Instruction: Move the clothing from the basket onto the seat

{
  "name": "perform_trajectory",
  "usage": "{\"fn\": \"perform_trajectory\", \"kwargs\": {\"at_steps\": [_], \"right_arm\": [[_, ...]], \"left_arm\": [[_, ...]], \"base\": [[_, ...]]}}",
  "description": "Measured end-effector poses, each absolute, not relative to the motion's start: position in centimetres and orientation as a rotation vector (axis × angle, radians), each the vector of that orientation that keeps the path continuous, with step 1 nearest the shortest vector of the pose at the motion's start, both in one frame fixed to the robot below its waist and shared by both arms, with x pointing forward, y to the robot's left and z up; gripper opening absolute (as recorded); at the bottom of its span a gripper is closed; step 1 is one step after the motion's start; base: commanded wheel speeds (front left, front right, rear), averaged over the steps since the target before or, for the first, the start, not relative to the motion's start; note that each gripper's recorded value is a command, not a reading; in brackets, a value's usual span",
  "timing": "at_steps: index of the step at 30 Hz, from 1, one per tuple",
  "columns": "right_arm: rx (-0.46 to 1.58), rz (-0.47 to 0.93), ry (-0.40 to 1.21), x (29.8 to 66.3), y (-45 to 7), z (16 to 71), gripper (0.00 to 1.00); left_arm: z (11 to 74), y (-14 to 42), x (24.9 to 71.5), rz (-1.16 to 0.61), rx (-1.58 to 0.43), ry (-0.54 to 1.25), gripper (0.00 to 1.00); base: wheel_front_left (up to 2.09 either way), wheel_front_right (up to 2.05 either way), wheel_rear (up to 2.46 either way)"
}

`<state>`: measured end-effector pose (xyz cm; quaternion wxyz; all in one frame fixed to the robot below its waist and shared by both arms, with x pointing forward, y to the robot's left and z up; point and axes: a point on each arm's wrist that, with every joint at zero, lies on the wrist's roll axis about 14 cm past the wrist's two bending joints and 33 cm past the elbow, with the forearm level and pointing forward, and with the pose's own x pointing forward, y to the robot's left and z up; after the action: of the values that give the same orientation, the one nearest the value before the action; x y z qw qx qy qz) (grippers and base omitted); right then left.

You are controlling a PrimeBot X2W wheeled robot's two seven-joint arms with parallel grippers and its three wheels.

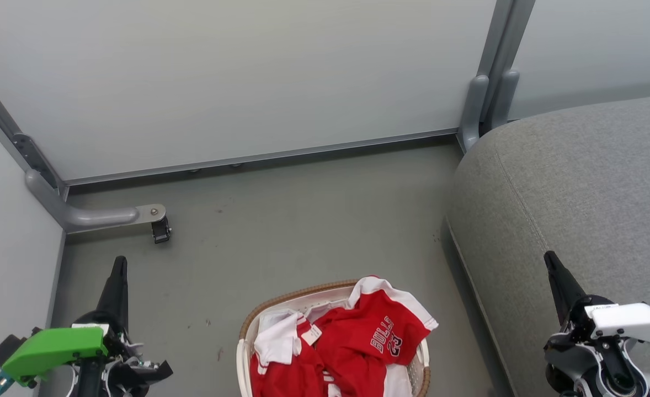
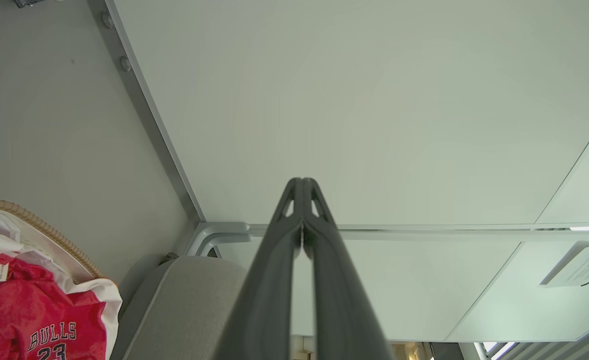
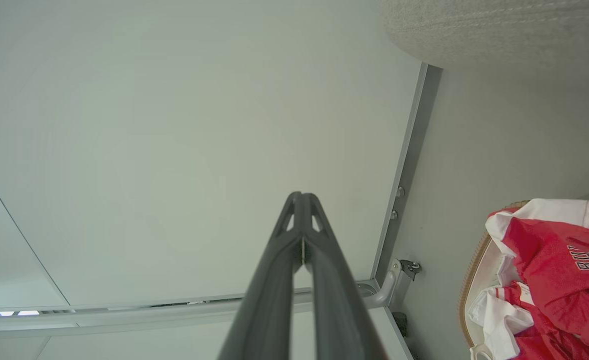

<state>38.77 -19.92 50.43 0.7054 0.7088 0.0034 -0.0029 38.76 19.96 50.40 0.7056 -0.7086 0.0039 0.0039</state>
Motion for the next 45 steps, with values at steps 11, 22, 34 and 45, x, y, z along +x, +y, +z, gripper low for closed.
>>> {"fn": "perform_trajectory", "kwargs": {"at_steps": [11,22,34,45], "right_arm": [[1.578,-0.077,0.08,37.5,-19.0,47.4,1.0],[1.474,-0.093,0.079,37.6,-18.8,47.1,1.0],[1.261,-0.048,0.031,38.1,-18.6,49.0,1.0],[1.011,0.022,0.017,38.4,-17.1,50.3,1.0]], "left_arm": [[47.4,19.5,37.4,0.084,-1.579,0.074,1.0],[47.8,19.2,37.3,0.087,-1.524,0.051,1.0],[49.2,19.1,37.5,0.062,-1.375,0.011,1.0],[50.0,19.3,37.5,0.051,-1.156,-0.018,1.0]], "base": [[0.0,0.0,0.0],[0.0,0.0,0.0],[0.0,0.0,0.0],[0.0,0.0,0.0]]}}
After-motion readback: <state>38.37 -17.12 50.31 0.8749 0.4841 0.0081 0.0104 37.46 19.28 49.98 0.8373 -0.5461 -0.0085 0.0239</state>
